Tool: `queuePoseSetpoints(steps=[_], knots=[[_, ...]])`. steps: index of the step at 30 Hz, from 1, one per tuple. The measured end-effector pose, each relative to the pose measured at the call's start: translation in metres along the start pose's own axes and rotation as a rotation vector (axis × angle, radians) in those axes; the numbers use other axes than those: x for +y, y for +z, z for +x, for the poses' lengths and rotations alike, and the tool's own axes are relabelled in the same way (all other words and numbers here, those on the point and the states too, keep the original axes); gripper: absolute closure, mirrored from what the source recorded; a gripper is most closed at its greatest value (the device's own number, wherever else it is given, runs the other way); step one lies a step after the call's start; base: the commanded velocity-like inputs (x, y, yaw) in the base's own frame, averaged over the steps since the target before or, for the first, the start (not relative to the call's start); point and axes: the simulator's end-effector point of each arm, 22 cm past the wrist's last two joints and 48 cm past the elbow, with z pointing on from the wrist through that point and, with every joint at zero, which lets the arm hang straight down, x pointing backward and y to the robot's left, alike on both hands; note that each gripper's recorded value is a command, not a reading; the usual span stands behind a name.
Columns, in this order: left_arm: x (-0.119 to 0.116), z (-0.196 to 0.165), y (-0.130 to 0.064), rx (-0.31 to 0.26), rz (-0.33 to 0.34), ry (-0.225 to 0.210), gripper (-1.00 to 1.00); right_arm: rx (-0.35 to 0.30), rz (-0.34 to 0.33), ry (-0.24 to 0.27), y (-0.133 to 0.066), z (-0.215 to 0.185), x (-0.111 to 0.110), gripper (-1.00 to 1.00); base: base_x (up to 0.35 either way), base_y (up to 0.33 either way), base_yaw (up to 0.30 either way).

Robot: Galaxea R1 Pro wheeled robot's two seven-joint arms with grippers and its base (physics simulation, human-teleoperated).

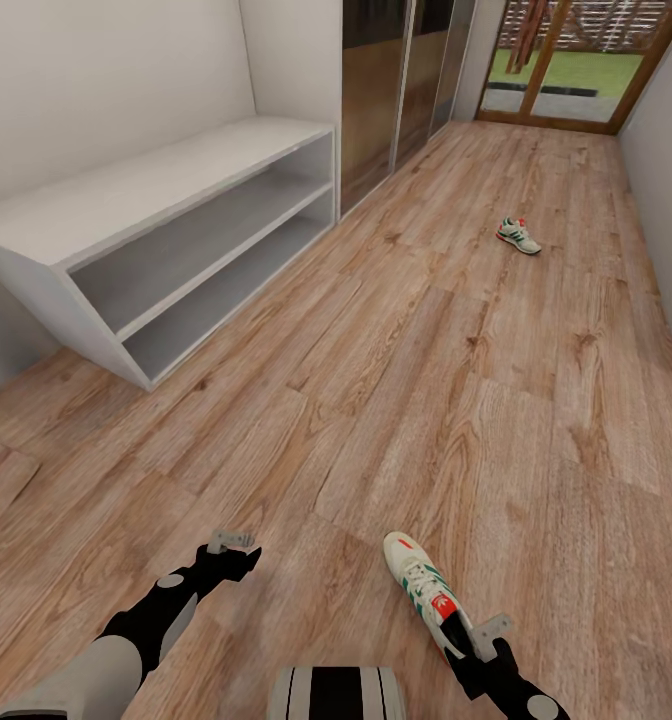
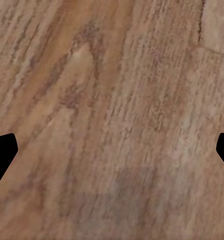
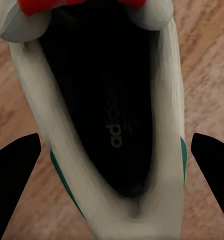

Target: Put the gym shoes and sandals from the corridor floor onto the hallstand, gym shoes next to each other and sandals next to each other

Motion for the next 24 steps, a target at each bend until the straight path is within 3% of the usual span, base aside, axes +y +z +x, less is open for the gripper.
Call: queuePoseSetpoints(steps=[6,24], knots=[[0.000,0.000,0.000,0.000,0.000,0.001,-1.00,0.000,0.000,0.000,0.000,0.000,0.000,1.00,0.000,0.000,0.000],[0.009,-0.042,-0.021,-0.072,-0.019,0.017,-1.00,-0.086,0.033,-0.014,-0.013,-0.042,-0.016,1.00,0.000,0.000,0.000]])
